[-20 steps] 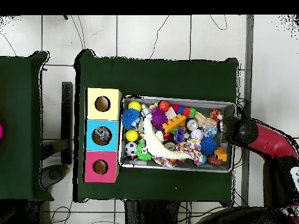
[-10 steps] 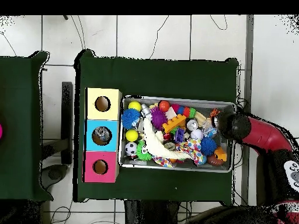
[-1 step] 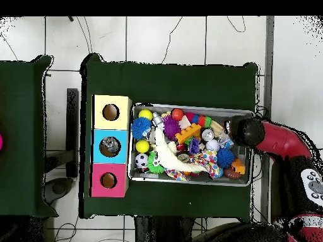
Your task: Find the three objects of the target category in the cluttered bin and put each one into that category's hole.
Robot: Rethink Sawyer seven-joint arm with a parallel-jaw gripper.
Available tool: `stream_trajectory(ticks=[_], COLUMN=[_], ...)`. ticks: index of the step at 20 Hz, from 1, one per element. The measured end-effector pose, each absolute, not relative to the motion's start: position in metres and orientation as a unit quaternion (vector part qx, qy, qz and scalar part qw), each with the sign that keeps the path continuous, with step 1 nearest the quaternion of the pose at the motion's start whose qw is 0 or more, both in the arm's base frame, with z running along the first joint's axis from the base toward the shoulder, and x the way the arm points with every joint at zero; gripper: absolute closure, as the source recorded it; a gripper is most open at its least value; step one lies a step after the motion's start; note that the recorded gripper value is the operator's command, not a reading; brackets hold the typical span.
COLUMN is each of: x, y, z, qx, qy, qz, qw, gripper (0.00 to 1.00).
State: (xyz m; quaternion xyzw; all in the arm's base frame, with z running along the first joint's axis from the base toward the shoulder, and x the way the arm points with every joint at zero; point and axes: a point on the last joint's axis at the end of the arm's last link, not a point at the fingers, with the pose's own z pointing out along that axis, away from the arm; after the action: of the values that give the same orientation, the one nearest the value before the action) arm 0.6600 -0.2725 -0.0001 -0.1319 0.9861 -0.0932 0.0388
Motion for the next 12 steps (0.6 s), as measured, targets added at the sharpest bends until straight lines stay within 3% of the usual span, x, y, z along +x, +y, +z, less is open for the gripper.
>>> stream_trajectory(ticks=[6, 7, 12], x=[0.659, 0.655, 0.65], y=[-0.264, -0.255, -0.248], z=[0.006, 0.006, 0.006], qx=[-0.139, -0.145, -0.15], qy=[0.985, 0.985, 0.984], qz=[-0.096, -0.094, -0.093], qw=[0.036, 0.03, 0.024], gripper=[1.0, 0.0, 0.0])
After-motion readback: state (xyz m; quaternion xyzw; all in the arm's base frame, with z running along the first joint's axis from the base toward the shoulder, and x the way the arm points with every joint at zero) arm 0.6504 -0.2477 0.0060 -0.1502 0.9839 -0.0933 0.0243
